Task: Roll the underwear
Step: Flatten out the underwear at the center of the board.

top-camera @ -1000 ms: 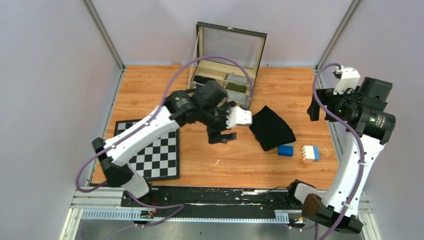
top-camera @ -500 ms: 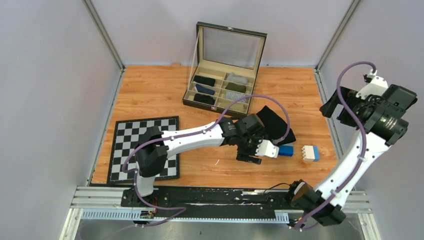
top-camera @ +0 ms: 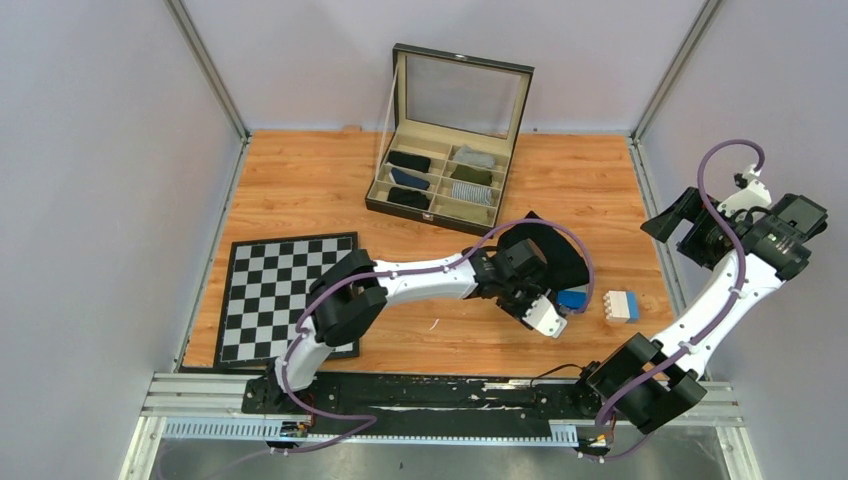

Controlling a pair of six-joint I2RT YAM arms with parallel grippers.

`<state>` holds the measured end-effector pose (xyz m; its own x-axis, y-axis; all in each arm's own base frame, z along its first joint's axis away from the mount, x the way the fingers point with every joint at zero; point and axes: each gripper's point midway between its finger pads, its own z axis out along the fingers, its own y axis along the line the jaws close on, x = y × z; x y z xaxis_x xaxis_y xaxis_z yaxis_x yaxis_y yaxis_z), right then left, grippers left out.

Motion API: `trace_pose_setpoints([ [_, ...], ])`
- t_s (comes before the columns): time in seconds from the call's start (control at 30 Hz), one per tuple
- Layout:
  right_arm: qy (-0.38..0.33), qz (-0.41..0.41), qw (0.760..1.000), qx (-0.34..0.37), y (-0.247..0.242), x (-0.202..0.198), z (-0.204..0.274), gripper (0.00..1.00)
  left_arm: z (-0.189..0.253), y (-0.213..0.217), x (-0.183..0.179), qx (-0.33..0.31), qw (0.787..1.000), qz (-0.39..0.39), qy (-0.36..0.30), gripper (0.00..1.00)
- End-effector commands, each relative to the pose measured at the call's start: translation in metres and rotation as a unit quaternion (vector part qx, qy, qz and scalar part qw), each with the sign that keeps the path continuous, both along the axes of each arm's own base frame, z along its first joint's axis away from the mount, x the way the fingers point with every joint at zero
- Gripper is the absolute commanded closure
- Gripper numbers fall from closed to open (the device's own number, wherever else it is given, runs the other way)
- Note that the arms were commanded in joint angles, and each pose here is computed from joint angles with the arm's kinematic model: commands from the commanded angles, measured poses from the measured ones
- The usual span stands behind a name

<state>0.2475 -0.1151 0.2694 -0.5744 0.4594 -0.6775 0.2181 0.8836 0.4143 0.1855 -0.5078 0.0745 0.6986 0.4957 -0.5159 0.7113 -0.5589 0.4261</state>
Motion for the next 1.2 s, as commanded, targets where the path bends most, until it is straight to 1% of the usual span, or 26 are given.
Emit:
trace_pose_setpoints([
  [0.0,-0.043,0.013,0.999,-0.028,-0.002,0.007,0.004,0.05,0.016,-0.042,0.008,-0.056,0.997,-0.031,-0.036,0.51],
  [0.2,-0.025,0.011,0.999,-0.021,-0.008,0.008,-0.009,0.05,-0.007,-0.048,0.016,-0.035,0.997,-0.041,-0.056,0.6],
  [0.4,-0.021,0.015,0.999,-0.03,-0.011,0.007,-0.013,0.05,-0.023,-0.042,0.019,-0.009,0.996,-0.05,-0.068,0.6],
  [0.53,-0.021,0.015,0.999,-0.029,-0.011,0.007,-0.014,0.06,-0.034,-0.036,0.024,0.011,0.995,-0.056,-0.087,0.61],
  [0.67,-0.022,0.014,0.999,-0.029,-0.01,0.007,-0.014,0.05,-0.04,-0.033,0.024,0.025,0.995,-0.054,-0.083,0.71],
  [0.73,-0.022,0.014,0.999,-0.031,-0.009,0.006,-0.013,0.06,-0.034,-0.034,0.023,0.02,0.996,-0.044,-0.073,0.74],
  [0.83,-0.025,0.019,0.999,-0.039,-0.005,0.001,-0.011,0.06,-0.012,-0.04,0.022,0.0,0.999,-0.011,-0.047,0.78],
  [1.0,-0.045,0.031,0.996,-0.068,0.01,-0.011,-0.004,0.07,0.029,-0.037,0.014,-0.028,0.998,0.058,0.016,1.0],
  [1.1,-0.062,0.037,0.992,-0.104,0.018,-0.02,0.007,0.07,0.044,-0.02,0.012,-0.028,0.993,0.102,0.06,1.0],
  [1.17,-0.076,0.043,0.988,-0.125,0.025,-0.027,0.017,0.07,0.059,-0.004,0.013,-0.031,0.985,0.139,0.101,1.0],
])
